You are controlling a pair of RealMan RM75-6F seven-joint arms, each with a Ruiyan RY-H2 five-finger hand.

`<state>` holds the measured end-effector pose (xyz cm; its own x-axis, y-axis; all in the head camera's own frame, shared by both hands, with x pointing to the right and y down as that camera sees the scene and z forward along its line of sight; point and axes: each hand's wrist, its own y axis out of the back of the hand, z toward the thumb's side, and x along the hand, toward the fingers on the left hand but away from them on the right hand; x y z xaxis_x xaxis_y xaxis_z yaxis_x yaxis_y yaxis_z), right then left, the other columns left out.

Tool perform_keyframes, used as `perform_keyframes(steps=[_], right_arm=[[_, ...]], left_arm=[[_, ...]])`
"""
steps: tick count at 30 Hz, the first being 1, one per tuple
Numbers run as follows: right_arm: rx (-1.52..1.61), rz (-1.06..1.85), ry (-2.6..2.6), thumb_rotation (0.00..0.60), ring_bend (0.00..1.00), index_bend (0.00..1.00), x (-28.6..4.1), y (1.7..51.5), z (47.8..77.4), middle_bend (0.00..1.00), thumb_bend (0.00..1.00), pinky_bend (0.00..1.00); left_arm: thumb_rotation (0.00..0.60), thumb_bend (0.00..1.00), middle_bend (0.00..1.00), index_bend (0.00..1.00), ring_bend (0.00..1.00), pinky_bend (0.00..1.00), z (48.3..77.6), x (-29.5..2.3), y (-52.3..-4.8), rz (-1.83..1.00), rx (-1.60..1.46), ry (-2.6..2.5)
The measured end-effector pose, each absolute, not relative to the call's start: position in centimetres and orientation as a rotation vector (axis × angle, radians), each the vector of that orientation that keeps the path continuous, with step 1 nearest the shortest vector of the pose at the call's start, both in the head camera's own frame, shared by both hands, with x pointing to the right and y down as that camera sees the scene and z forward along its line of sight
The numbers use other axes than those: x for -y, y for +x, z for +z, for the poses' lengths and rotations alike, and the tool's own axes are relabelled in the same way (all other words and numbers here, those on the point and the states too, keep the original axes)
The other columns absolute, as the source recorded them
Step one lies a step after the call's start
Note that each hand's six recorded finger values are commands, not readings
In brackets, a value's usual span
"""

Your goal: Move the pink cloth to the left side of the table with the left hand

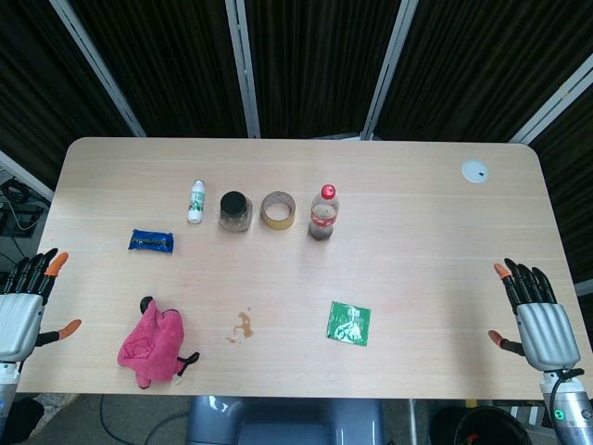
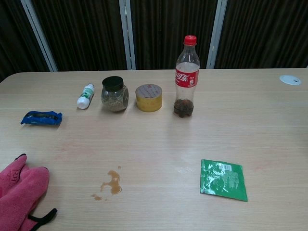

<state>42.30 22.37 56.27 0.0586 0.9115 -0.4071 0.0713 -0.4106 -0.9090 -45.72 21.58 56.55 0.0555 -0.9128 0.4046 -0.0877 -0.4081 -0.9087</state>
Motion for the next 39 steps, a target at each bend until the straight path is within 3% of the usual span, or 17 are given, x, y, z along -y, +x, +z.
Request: perform_keyframes(steps=[21,39], right_arm=[[1.013,1.448,-1.6,0.6,0.0,0.01,-22.5,42.4,56.2,0.0,0.0,0.0],[1.014,1.452,-1.603,0.6,0.0,0.01,-22.5,42.4,56.2,0.0,0.0,0.0]], left_arm=[[0.6,0.0,0.0,0.0,0.0,0.01,56.6,-22.4,-45.3,-1.437,-0.964,-1.66],[0.6,0.0,0.0,0.02,0.0,0.02,60.0,-25.8,-43.1,-1.629,-0.507,-1.833]])
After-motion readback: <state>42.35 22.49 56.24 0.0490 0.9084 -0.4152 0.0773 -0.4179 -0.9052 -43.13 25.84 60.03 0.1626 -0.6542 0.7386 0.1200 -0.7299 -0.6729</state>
